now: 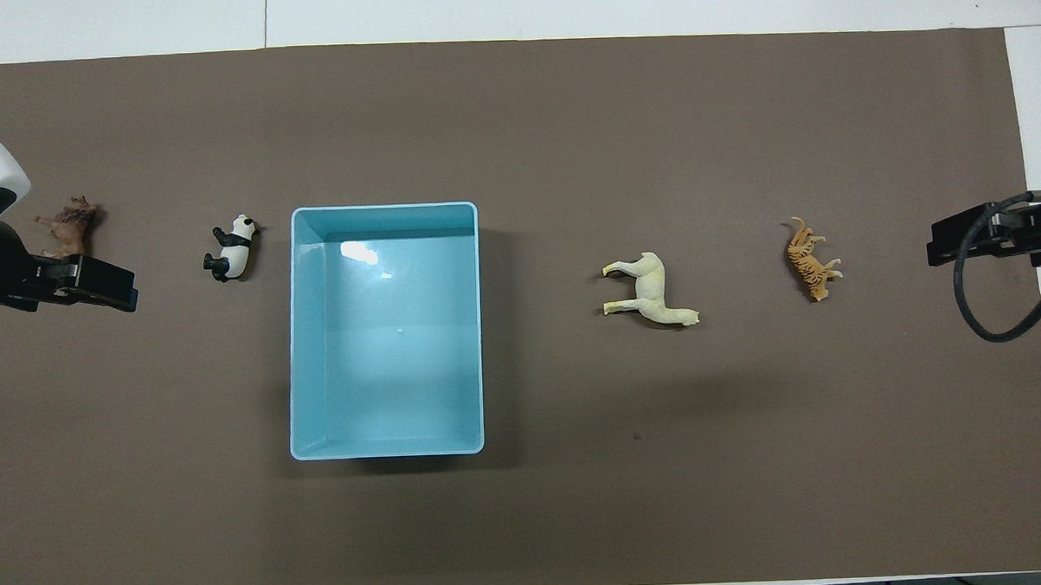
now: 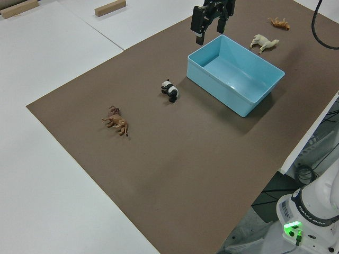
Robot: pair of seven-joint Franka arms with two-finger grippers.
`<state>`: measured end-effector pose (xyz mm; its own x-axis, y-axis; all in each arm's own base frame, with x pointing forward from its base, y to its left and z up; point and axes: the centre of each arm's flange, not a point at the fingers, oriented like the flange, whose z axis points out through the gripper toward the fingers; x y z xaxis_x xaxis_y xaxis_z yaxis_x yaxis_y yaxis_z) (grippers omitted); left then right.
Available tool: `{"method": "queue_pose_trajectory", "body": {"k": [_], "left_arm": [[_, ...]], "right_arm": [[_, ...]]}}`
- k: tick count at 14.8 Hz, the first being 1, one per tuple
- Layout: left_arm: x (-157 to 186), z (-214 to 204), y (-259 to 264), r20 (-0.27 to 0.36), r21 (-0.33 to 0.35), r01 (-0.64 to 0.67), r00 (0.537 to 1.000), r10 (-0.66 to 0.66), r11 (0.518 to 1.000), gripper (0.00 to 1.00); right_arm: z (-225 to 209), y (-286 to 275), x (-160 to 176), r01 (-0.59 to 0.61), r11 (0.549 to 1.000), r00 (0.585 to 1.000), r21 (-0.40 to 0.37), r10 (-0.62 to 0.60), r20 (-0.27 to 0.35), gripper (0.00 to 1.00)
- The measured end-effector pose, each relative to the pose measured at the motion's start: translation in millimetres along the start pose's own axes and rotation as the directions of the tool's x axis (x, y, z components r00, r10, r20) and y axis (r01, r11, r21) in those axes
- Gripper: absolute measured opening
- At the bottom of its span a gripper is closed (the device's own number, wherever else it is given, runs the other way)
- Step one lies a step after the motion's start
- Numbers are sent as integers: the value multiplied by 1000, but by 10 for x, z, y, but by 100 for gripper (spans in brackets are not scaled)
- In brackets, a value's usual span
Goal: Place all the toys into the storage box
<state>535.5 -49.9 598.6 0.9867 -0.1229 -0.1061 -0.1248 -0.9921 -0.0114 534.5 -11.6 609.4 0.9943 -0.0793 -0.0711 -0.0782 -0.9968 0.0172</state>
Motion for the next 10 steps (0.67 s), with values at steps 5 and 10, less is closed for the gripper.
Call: {"method": "queue_pose_trajectory", "body": {"k": [5, 10], "left_arm": [[113, 14, 116, -91, 2, 20, 996, -19, 1000, 100], [420, 536, 51, -241, -6, 43, 970, -43, 999, 100]], "right_arm": [[10, 37, 2, -3, 1000, 1000, 1, 3, 2, 100], [392, 236, 118, 113, 994, 993, 1, -113, -23, 100]]}}
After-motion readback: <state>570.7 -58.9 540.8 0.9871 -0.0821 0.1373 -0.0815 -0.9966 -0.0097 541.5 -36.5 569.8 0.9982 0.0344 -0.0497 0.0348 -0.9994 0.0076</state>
